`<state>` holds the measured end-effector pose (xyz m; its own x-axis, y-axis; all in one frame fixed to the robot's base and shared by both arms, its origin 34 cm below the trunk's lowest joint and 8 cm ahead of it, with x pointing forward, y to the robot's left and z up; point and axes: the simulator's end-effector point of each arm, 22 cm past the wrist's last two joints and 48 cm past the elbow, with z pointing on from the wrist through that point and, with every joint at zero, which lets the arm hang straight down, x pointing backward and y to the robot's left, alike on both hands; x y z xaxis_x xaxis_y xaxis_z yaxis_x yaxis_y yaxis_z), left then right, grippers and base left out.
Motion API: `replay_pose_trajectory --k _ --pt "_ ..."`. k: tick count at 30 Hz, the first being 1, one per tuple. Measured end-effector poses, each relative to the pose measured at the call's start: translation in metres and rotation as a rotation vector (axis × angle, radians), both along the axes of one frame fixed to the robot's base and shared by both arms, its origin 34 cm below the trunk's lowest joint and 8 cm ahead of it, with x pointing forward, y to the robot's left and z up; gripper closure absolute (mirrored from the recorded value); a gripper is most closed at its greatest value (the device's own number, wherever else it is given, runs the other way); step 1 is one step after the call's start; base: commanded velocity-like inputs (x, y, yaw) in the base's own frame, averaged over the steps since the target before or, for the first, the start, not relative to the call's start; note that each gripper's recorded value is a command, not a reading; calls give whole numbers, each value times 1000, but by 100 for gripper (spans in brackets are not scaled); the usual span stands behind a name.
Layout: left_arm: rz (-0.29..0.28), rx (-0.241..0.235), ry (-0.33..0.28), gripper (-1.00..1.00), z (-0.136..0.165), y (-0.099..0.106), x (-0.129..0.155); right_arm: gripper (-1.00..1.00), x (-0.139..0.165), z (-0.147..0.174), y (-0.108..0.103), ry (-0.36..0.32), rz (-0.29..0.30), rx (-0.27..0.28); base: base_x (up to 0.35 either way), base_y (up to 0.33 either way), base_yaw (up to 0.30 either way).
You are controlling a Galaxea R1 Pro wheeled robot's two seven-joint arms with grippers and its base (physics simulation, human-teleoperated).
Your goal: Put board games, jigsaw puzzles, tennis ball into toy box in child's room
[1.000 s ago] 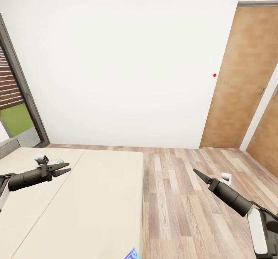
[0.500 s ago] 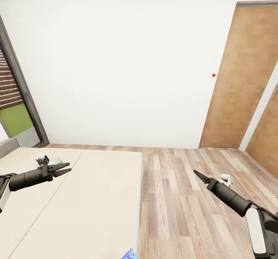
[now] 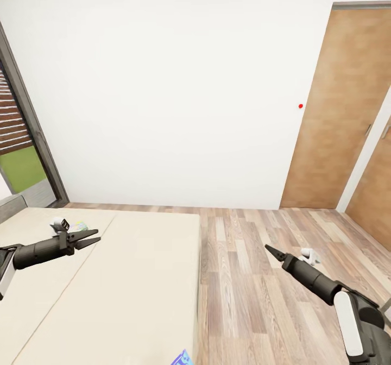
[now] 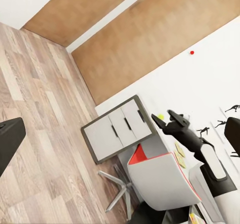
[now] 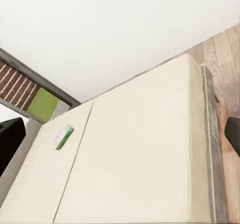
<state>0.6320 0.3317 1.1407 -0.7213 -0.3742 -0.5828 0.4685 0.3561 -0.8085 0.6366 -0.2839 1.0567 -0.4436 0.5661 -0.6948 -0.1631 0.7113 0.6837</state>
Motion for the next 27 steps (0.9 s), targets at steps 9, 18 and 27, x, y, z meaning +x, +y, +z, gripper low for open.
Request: replay_pose_trajectory --k 9,18,27 --pt "-1 1 1 -100 0 0 0 -100 3 -14 2 43 -23 -38 0 0 0" --pt "-1 2 2 -100 -1 0 0 -100 3 -12 2 42 -24 -37 0 0 0" --pt "-1 2 3 -100 -1 -1 0 -100 3 -9 2 37 -22 -36 0 0 0"
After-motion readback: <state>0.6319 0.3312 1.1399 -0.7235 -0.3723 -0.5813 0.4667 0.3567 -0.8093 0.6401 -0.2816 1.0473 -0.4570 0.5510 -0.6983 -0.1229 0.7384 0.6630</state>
